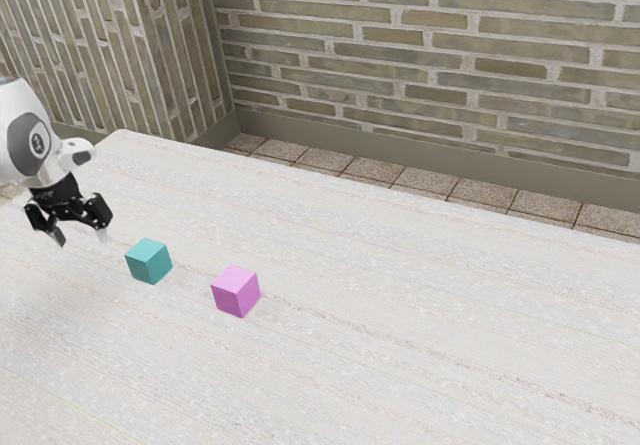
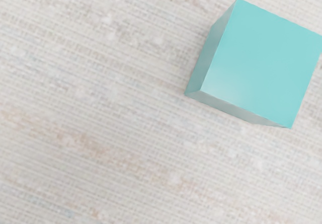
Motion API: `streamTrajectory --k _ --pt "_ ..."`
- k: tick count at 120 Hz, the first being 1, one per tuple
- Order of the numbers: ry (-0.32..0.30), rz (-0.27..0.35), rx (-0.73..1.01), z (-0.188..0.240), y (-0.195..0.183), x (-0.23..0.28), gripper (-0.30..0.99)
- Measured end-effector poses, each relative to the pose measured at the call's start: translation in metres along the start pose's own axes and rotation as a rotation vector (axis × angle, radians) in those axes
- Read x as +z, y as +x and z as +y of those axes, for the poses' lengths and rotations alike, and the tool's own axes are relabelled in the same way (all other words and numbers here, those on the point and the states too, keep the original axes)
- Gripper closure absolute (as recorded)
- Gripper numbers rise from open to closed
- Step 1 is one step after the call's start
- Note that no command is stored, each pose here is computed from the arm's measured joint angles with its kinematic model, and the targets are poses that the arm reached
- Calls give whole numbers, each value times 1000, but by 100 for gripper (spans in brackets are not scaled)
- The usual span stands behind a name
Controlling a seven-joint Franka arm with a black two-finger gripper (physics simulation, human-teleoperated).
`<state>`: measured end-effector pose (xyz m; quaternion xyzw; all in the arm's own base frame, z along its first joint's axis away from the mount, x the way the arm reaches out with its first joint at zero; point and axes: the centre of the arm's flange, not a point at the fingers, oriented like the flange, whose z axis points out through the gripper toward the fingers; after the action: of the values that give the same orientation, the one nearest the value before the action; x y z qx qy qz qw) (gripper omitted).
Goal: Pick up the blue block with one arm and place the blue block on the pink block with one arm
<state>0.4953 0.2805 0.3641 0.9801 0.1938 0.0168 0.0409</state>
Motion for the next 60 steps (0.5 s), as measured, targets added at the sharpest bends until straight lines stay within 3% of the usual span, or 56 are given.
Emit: streamTrajectory --k 25,60 --pt "-20 11 81 15 15 22 0" --pt "13 0 278 16 19 23 0"
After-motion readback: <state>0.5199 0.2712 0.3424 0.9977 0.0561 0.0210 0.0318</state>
